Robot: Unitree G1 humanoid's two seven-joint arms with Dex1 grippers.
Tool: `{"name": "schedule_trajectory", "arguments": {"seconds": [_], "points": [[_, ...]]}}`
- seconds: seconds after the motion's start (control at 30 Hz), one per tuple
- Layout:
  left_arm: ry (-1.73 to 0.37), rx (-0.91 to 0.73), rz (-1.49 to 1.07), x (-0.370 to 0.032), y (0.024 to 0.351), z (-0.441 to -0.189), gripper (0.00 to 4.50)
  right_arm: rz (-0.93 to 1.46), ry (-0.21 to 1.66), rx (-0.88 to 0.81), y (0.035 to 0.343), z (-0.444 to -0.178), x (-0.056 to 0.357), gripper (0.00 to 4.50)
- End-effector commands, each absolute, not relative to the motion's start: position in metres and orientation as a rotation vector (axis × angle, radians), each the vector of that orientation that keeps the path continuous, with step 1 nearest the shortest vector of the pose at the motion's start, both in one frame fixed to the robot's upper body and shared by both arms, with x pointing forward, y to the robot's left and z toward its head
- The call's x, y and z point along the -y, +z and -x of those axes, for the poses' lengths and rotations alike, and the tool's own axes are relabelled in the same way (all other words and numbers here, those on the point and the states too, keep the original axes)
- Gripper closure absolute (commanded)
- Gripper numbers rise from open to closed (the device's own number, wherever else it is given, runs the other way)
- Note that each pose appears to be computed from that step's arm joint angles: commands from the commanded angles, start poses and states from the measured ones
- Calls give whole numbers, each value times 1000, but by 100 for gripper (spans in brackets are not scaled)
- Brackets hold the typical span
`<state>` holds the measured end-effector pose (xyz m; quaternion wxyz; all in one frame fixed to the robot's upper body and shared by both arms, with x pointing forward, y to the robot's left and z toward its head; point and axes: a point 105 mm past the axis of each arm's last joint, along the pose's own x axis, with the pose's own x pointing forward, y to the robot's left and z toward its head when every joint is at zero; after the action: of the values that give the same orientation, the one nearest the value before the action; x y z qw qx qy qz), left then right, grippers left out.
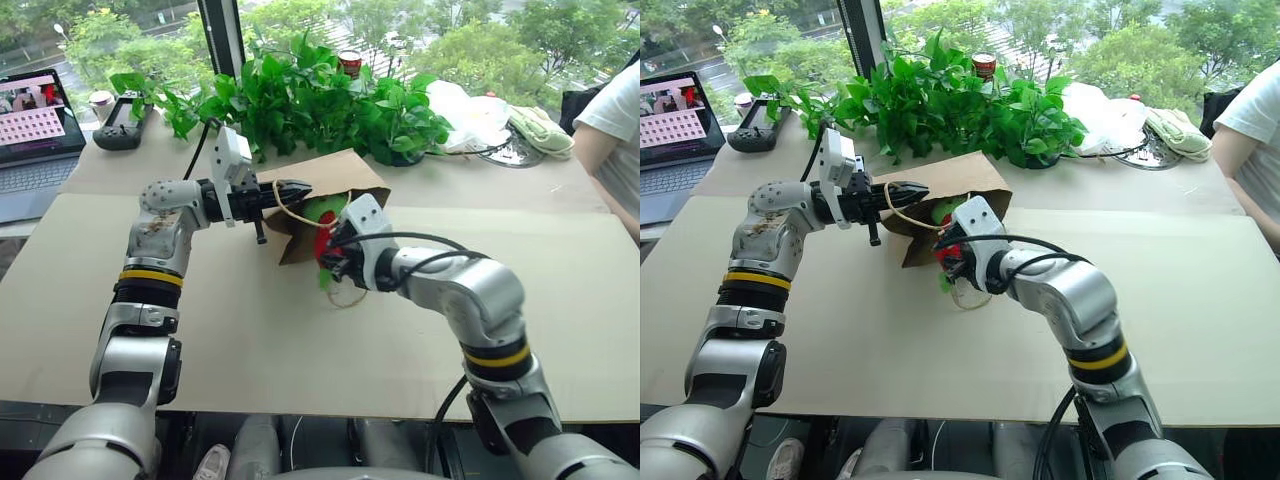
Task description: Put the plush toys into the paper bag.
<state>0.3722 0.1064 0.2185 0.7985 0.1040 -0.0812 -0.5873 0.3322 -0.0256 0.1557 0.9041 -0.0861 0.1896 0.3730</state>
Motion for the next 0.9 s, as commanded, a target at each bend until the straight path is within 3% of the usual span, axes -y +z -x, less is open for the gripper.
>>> {"name": "schedule_trajectory", "arguments": {"seconds": [0.03, 0.33, 0.63, 0.9], "points": [[-1270, 227, -251, -103, 232, -369, 450, 155, 759, -300, 174, -351, 11, 350], [-1288, 221, -256, -100, 230, -368, 450, 11, 696, -249, 183, -379, -8, 350], [-1289, 219, -259, -100, 231, -368, 450, -25, 716, -245, 188, -372, -6, 80], [-1285, 220, -259, -101, 231, -369, 450, 44, 675, -263, 186, -357, 31, 80]]}}
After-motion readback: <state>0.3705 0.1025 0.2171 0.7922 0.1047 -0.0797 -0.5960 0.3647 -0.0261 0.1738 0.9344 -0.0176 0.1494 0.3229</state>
